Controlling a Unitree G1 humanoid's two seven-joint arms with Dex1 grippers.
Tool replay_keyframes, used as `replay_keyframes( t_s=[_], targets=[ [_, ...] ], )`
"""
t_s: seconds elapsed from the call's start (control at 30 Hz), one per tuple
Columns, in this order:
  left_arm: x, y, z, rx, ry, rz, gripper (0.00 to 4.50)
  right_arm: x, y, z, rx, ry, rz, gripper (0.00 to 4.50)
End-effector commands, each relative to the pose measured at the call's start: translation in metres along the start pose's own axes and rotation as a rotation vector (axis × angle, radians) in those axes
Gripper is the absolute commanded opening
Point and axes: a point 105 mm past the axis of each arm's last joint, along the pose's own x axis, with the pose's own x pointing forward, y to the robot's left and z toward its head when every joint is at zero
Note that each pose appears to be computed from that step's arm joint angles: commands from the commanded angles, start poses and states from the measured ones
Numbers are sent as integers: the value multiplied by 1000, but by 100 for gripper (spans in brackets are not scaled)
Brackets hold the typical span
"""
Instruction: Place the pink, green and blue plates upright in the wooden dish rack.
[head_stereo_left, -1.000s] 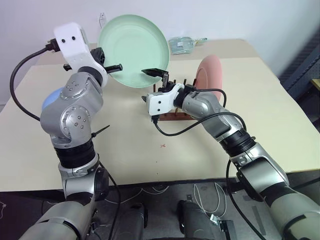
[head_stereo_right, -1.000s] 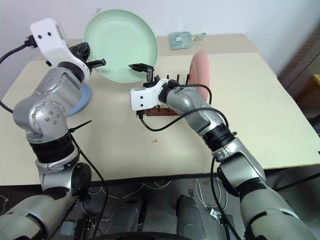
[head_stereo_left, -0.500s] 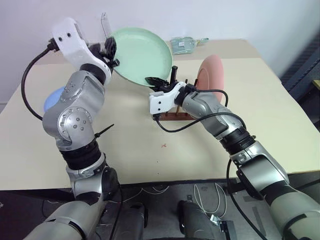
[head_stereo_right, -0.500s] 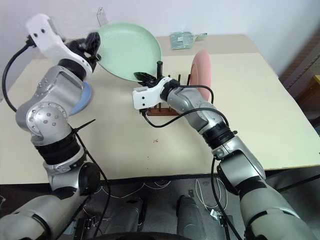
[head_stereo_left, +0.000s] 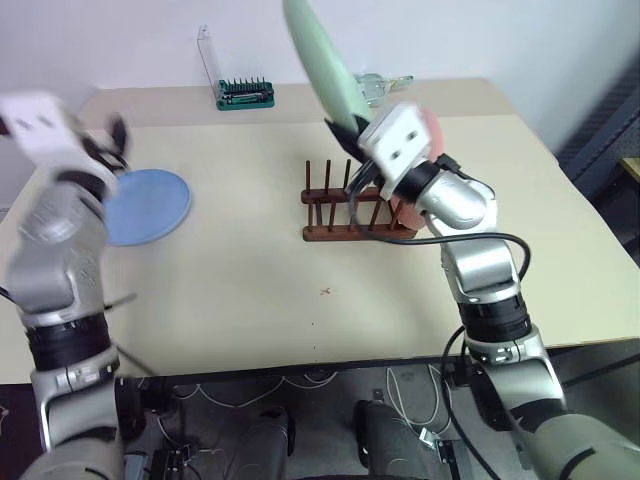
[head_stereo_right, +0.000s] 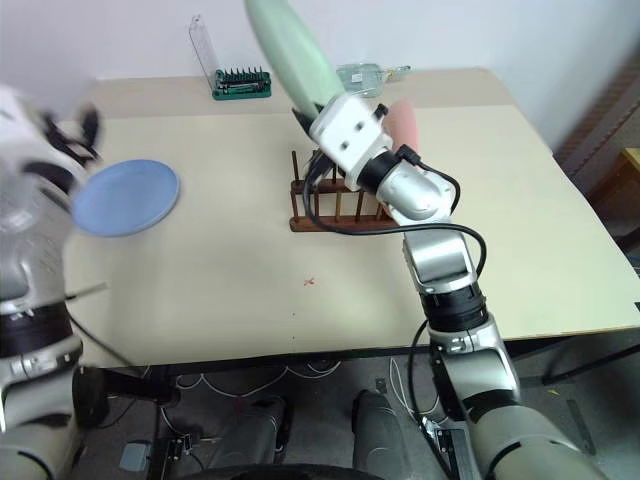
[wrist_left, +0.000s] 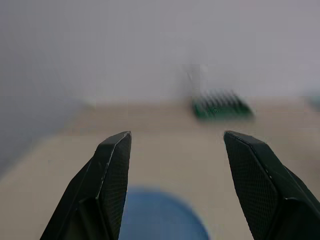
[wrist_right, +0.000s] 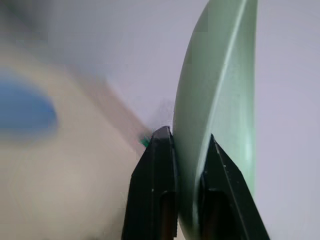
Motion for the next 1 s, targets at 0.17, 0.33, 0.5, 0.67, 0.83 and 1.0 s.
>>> replay_keyframes(
  t_s=[0.17, 0.33, 0.5, 0.67, 0.83, 1.0],
  targets=[
    [-33, -91, -10, -47, -48, -476, 300, -20, -13, 15, 560, -6, -147, 0],
    [-56, -131, -24, -30, -8, -688, 300, -37, -25, -17, 623, 159, -307, 0],
    [-55, -137, -24, -46, -8, -700, 300, -42, -28, -25, 628, 214, -346, 0],
    [-55, -140, -25, -44, -7, -709, 300, -42, -30, -29, 632, 246, -364, 0],
    [-55, -141, -24, -46, -11, -708, 300, -39, -29, -33, 638, 282, -365, 0],
    [-56, -142, -25, -53, -13, -702, 306, -34, -31, -37, 628, 315, -371, 169]
  ],
)
